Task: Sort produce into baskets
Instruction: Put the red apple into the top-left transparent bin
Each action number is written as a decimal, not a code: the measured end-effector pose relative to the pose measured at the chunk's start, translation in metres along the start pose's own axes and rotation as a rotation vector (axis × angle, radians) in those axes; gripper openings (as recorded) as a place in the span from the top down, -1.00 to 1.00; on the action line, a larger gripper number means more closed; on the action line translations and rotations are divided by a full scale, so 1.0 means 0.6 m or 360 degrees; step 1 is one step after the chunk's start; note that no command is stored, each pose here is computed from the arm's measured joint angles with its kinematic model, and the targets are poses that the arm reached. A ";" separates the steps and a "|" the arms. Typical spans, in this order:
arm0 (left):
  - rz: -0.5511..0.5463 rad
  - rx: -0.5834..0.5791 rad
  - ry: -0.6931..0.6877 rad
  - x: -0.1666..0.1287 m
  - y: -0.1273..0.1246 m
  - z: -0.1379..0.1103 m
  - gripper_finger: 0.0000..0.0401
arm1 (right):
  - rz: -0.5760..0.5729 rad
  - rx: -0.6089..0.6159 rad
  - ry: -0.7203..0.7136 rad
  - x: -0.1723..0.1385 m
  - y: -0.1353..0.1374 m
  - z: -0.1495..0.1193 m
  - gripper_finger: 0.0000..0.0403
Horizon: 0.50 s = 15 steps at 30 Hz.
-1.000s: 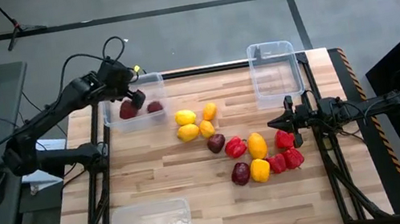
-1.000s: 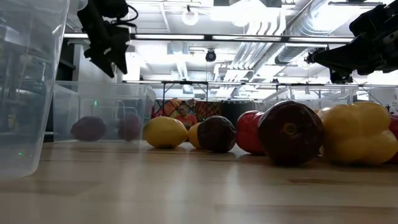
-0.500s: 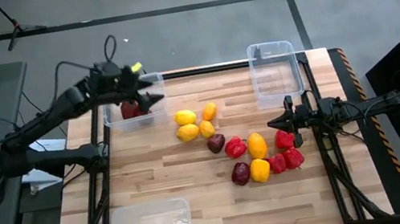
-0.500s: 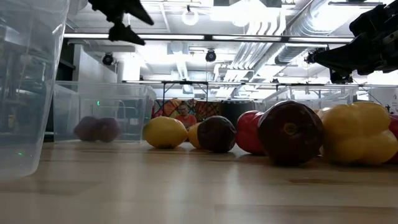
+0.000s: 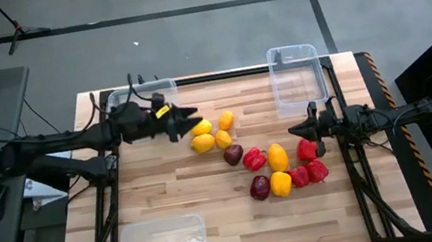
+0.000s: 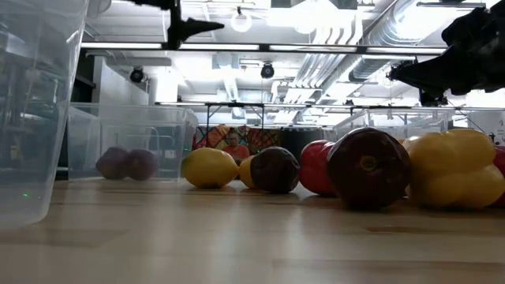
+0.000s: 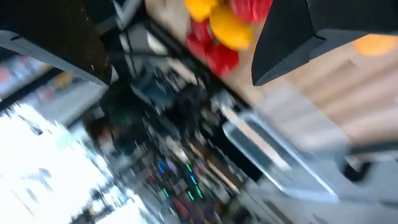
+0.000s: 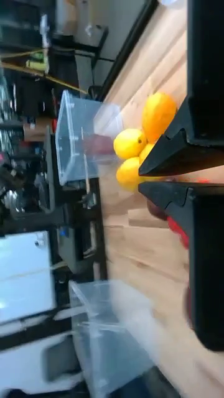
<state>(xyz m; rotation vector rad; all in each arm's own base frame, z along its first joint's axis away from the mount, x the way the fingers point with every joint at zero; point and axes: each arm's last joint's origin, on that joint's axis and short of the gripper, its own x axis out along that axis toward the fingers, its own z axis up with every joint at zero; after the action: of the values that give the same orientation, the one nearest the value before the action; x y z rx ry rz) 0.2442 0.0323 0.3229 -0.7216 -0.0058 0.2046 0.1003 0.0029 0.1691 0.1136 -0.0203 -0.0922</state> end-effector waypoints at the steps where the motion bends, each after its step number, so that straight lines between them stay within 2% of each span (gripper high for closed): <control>1: 0.0020 -0.0003 -0.0053 -0.001 -0.006 0.008 -0.86 | 0.0007 0.0126 -0.0052 0.000 0.001 0.005 0.92; 4: 0.0025 -0.0001 -0.0173 -0.004 -0.022 0.035 -0.86 | -0.0003 0.0591 -0.0326 -0.003 0.000 0.032 0.92; 8: 0.0004 0.0110 -0.0287 -0.010 -0.036 0.070 -0.86 | -0.0128 0.1164 -0.0871 -0.020 -0.009 0.074 0.92; 12: 0.0030 0.0169 -0.0337 -0.012 -0.033 0.089 -0.86 | -0.0129 0.1293 -0.1172 -0.031 -0.012 0.098 0.92; 15: -0.0046 0.0182 -0.0302 -0.016 -0.033 0.096 -0.86 | -0.0107 0.1310 -0.1194 -0.021 -0.007 0.119 0.92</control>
<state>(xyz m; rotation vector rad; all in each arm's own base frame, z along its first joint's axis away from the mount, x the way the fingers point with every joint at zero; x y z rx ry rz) 0.2338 0.0534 0.3797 -0.5860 -0.1837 0.2430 0.0855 -0.0084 0.2393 0.8979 -0.8089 -0.1854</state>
